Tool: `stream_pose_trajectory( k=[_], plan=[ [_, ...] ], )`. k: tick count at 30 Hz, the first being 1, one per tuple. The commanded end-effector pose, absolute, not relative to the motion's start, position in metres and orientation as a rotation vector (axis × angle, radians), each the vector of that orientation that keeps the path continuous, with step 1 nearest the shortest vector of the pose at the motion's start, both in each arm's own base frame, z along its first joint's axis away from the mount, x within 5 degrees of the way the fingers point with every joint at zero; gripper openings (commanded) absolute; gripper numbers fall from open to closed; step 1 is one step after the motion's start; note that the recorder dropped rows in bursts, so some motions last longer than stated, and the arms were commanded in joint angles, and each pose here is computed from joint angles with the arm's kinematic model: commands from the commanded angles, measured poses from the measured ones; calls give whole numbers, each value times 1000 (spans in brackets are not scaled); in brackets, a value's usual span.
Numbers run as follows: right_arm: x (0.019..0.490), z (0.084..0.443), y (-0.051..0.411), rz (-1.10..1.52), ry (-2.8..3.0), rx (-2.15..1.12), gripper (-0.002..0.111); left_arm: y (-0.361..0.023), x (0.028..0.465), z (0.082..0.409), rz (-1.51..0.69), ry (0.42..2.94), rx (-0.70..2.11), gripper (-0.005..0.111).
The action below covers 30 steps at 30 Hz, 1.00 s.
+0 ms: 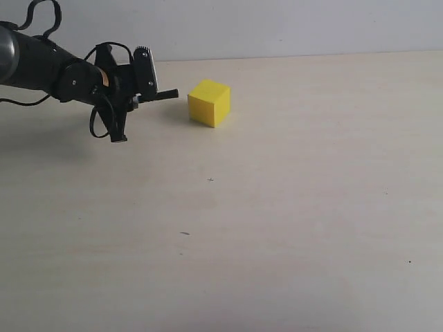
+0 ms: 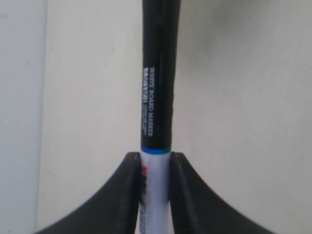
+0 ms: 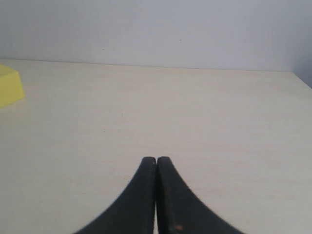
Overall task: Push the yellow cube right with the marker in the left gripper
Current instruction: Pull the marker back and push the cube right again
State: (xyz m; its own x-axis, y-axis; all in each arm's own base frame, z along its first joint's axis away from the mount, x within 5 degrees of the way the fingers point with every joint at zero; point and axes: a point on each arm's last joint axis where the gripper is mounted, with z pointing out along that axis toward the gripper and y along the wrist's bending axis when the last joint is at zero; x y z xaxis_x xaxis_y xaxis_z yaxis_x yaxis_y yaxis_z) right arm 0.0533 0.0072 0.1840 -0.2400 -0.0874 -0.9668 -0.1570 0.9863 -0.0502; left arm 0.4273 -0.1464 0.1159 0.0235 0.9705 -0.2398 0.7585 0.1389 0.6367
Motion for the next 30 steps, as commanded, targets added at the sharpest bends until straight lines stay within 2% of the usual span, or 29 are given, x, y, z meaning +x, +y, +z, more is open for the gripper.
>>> stream_pose_trajectory(
  k=[1,11,17,24,30],
  plan=[
    [53,183,7,66,1807,-169,0,-153,438,117,429,1726,1626,0],
    [53,183,7,66,1807,-169,0,-146,444,112,478,1769,1719,0],
    [53,183,7,66,1807,-169,0,-189,427,107,431,1697,1808,0],
    [53,183,7,66,1807,-169,0,-141,440,113,453,1920,1671,0],
    [53,183,7,66,1807,-169,0,-162,437,116,432,1824,1676,0]
  ],
)
